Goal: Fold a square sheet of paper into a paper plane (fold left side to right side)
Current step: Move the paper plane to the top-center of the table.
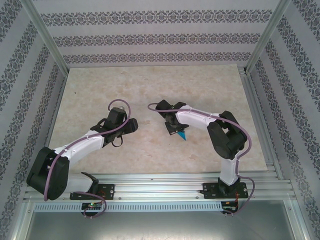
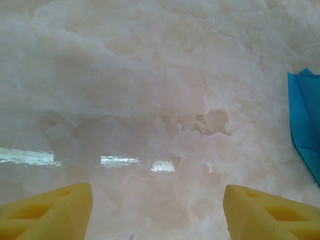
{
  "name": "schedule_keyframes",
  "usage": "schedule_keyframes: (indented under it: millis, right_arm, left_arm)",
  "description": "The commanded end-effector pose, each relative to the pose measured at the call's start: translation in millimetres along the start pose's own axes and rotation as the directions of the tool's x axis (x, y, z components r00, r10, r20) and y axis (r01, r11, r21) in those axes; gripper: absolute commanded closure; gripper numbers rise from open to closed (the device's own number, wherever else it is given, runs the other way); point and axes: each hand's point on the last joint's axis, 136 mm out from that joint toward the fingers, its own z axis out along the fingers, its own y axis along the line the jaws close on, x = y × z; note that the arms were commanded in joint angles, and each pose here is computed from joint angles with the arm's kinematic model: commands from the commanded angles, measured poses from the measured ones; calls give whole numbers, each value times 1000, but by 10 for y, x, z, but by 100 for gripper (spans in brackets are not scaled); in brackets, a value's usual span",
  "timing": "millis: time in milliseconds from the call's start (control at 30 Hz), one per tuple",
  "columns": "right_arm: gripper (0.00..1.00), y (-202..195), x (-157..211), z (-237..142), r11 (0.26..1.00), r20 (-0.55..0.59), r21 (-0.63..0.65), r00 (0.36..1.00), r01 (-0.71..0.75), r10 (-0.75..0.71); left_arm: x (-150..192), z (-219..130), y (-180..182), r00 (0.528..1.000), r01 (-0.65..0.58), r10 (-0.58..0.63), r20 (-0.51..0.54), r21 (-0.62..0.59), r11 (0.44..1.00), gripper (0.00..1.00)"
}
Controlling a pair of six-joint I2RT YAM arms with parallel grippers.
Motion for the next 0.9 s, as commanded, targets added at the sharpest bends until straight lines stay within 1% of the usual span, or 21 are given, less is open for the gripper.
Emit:
schedule_keyframes:
  millis: [0,100,167,333,433,533,700,867]
  right_arm:
    - [100,-95,-62,-201,997,53,-69,998,-33,36]
    - [100,-102,-61,-259,978,52,-186,993,-92,103]
    - [99,-149,-42,-242,966,38,-221,989,-134,145]
    - [98,-180,15,-92,955,-6,-241,985,-170,173]
    - [97,-182,31,2,958,-26,-229,985,-175,173]
    - [93,-181,36,75,956,-40,-228,983,-184,180]
    - [84,-168,27,139,958,-51,-223,983,-182,175]
    - [81,-164,23,199,961,-59,-212,984,-175,166]
  left_arm:
    - [-78,-51,16,1000,-20,20,9,-24,1000,30]
    - [-95,-68,8,1000,-24,25,12,-24,999,30]
    - [-95,-62,8,1000,-24,24,12,-24,999,29]
    - [-92,-47,-4,1000,-24,25,5,-21,999,29]
    - [-88,-40,-8,1000,-26,26,0,-22,999,29]
    - [-82,-37,-7,1000,-26,26,-2,-21,999,29]
    - [-80,-37,-4,1000,-26,26,-3,-23,999,29]
    - [-81,-36,0,1000,-26,26,-3,-25,999,29]
